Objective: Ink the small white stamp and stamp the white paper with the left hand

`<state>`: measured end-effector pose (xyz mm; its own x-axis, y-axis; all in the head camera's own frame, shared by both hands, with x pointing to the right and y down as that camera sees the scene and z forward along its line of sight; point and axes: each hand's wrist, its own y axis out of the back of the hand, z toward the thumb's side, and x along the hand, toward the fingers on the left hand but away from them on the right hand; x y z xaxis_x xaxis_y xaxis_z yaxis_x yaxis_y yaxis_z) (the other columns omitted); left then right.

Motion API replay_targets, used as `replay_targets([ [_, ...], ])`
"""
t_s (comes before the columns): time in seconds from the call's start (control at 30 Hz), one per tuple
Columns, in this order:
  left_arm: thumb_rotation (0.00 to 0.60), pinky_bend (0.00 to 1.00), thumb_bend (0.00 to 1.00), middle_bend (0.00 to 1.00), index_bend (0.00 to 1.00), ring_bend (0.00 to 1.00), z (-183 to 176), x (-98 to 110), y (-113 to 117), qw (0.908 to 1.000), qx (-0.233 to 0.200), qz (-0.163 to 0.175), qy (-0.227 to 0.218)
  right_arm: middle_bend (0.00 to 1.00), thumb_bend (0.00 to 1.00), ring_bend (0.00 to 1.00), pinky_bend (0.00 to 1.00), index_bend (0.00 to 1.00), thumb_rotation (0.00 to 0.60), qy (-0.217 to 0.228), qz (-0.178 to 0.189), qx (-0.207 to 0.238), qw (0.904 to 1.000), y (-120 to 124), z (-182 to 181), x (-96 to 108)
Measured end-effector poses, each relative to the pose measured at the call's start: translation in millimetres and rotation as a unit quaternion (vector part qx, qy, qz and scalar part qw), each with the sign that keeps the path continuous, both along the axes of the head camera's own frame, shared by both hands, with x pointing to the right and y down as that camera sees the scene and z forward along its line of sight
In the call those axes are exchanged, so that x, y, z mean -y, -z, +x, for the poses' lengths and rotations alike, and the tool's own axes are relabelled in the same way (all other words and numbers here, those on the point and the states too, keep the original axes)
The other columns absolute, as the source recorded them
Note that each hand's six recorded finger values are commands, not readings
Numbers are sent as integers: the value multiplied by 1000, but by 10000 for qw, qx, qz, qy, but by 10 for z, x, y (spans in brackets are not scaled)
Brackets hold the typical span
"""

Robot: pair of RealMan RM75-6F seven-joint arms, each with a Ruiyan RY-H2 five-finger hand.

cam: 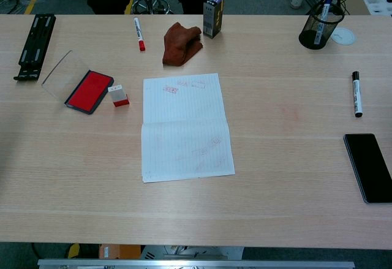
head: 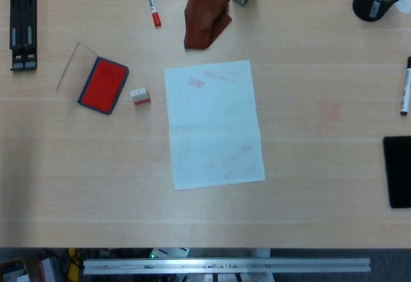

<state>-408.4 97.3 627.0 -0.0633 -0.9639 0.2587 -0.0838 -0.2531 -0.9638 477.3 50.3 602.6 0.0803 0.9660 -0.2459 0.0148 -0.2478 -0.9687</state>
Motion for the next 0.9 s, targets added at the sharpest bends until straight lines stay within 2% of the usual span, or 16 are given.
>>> replay_targets([
  [0.27, 600, 391, 255, 312, 265, 282, -3, -19, 12, 9999, -46, 91, 51, 440, 117, 360, 511, 322, 600, -20, 36, 43, 10000, 22, 12, 14],
  [0.5, 600, 403, 254, 329, 266, 291, 94, 42, 20, 9996, -125, 94, -226, 440, 118, 359, 511, 322, 600, 12, 196, 4, 9998, 109, 14, 130],
  [0.6, 600, 456, 254, 374, 269, 339, 160, 98, 23, 9991, -183, 68, -389, 440, 117, 360, 511, 321, 600, 56, 264, -41, 9996, 157, -3, 202],
  [0.7, 600, 553, 255, 458, 271, 435, 250, 160, 27, 9979, -263, 28, -587, 440, 117, 360, 511, 322, 600, 106, 306, -54, 9995, 186, -41, 270],
  [0.9, 600, 812, 254, 664, 274, 660, 487, 310, 16, 9938, -517, -126, -974, 440, 118, 359, 511, 322, 600, 206, 235, -48, 9995, 157, -105, 346],
])
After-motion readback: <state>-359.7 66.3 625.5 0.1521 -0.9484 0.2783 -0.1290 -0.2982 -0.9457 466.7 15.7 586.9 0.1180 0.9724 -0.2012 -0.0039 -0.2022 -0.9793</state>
